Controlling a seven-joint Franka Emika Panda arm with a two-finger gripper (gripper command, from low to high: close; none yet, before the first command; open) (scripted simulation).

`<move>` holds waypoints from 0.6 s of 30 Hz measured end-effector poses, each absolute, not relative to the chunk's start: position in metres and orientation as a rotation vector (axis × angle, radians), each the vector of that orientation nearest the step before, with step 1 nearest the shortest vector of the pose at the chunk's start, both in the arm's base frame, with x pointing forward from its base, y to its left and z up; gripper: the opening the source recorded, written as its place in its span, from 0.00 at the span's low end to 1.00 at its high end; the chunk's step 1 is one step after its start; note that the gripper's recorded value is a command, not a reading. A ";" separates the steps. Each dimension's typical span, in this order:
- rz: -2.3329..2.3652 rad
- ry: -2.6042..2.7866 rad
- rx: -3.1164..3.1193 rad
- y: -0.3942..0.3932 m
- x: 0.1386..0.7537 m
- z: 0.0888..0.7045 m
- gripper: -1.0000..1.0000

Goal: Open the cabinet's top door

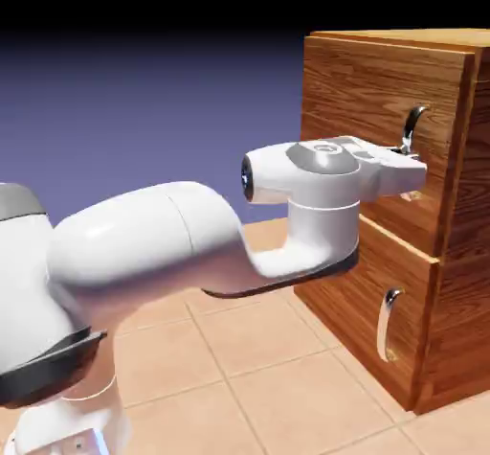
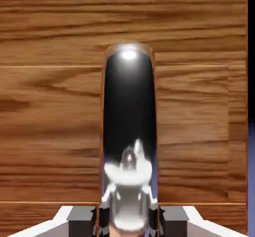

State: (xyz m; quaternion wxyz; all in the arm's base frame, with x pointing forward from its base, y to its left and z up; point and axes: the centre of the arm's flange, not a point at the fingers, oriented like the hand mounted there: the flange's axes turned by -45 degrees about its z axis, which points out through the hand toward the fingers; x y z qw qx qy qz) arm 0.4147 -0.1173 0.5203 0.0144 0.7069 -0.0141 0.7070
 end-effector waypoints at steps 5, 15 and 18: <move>2.142 -0.164 2.141 -0.096 0.370 0.520 0.00; 2.014 -0.386 2.014 -0.040 0.288 0.520 0.00; 1.981 -0.437 1.981 -0.023 0.270 0.520 0.00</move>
